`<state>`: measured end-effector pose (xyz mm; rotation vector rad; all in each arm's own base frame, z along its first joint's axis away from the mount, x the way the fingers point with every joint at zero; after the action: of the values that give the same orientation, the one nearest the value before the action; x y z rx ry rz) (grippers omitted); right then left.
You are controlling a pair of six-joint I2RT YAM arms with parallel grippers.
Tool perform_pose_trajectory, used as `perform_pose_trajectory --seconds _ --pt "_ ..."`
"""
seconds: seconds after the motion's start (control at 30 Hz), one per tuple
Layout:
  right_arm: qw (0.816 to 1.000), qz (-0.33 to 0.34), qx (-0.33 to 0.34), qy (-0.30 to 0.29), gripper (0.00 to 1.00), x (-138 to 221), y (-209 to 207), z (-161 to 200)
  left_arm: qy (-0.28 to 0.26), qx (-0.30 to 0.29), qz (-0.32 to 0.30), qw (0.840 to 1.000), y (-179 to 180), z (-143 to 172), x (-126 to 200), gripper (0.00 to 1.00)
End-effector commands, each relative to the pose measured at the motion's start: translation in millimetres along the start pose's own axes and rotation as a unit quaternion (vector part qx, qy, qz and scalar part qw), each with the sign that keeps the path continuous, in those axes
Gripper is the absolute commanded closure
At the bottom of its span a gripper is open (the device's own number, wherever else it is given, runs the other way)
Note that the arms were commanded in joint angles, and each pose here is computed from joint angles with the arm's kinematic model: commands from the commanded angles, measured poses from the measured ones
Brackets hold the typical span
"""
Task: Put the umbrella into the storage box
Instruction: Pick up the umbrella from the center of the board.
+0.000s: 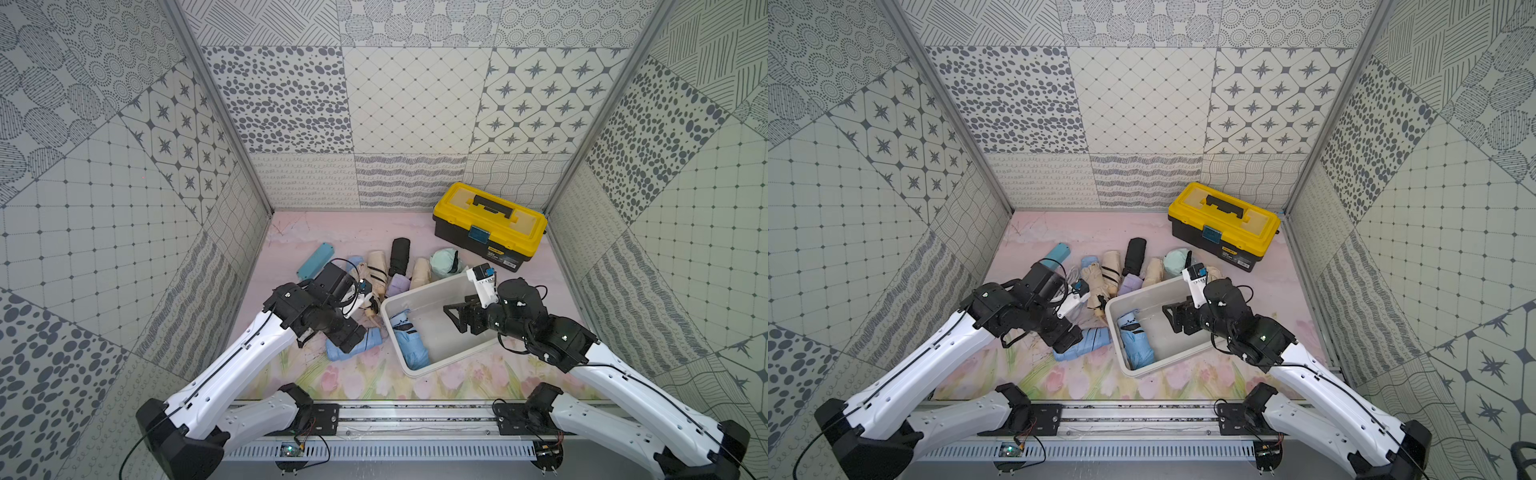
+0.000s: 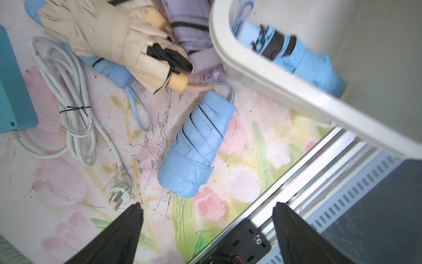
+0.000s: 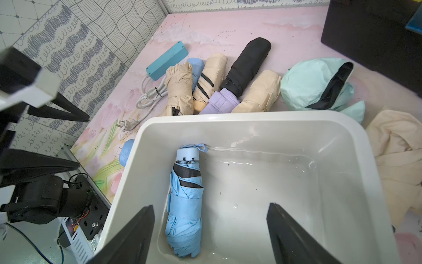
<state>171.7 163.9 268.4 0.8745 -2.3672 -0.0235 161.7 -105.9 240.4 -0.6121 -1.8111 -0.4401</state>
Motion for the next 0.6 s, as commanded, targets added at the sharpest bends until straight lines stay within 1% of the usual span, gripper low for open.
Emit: perform_pose_trajectory --seconds 0.0,0.1,0.23,0.33,0.43,0.57 --pt "1.000 0.008 0.003 -0.009 0.16 4 -2 -2 0.111 -0.185 -0.020 0.976 11 43 -27 0.04" --pt "1.000 0.006 0.002 -0.006 0.16 5 -2 -1 0.121 -0.190 -0.012 0.974 16 44 -47 0.02" --pt "1.000 0.010 -0.003 -0.006 0.16 7 -3 1 0.122 -0.195 -0.008 0.973 23 38 -71 0.01" --pt "1.000 0.008 -0.005 -0.007 0.16 7 -3 2 0.113 -0.195 0.002 0.974 22 28 -84 0.01" --pt "1.000 0.009 -0.006 -0.004 0.17 6 -3 2 0.110 -0.200 0.002 0.974 24 22 -99 0.01" --pt "1.000 0.008 -0.009 -0.005 0.17 6 -3 2 0.102 -0.204 -0.003 0.974 27 13 -110 0.01"
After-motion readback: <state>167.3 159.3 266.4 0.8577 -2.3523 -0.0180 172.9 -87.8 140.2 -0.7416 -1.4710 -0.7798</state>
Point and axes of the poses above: each gripper's point midway between its finger pads, its own x axis back along the fingers, its own y axis along the line the jaws close on, z = x × y, the point moved 7 cm from there along x, back along the fingers, and after that the axes turned 8 degrees about x, right-handed, at the moved point
